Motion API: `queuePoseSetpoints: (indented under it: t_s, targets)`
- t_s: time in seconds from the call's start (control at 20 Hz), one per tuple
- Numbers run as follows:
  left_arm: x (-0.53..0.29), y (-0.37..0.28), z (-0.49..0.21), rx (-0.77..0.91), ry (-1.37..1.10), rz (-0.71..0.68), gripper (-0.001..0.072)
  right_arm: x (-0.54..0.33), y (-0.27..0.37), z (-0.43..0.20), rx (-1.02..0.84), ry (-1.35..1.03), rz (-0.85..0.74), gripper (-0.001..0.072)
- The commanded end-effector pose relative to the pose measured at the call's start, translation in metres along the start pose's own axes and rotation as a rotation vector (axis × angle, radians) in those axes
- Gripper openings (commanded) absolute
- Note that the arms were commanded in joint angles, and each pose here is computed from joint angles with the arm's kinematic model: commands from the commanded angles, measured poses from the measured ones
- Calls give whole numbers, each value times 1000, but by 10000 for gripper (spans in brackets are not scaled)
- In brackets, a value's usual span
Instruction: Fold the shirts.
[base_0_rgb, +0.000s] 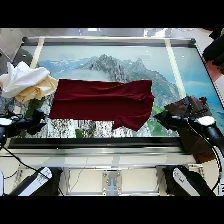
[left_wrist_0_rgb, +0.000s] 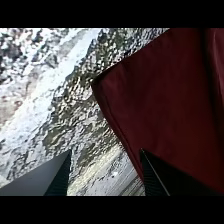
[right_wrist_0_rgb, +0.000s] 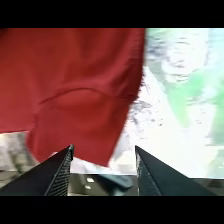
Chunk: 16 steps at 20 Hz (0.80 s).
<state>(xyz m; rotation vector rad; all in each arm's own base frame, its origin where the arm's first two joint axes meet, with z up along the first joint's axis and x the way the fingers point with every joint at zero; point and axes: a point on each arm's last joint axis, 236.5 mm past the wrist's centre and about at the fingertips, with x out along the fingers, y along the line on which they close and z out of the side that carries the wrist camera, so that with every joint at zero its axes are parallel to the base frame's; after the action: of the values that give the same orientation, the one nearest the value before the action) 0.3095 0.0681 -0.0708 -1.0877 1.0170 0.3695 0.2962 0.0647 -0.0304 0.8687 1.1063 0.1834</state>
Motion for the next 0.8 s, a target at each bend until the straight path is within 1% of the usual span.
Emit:
queuePoseSetpoints:
  t_s: [0.0, 0.25, 0.45, 0.5, 0.55, 0.6, 0.75]
  targets:
    - [9, -4, 8, -109, -14, -81, 496, 0, 15, 1, 38, -24, 79, 456]
    - [27, -5, 12, -110, -18, -99, 486, 0, 21, -5, 26, 0, 101, 453]
    - [48, 1, 13, -125, -26, -71, 485, 0, 21, -5, 26, 0, 102, 452]
    - [50, 2, 15, -119, -40, -63, 467, 0, 21, -5, 26, 0, 102, 452]
    - [51, 1, 19, -112, -60, -58, 416, 0, 21, -5, 26, 0, 101, 452]
    - [53, 0, 22, -101, -80, -54, 343, 0, 21, -5, 26, 0, 101, 452]
    - [57, -9, 19, -69, -80, -56, 340, 0, 21, -5, 29, 1, 101, 452]
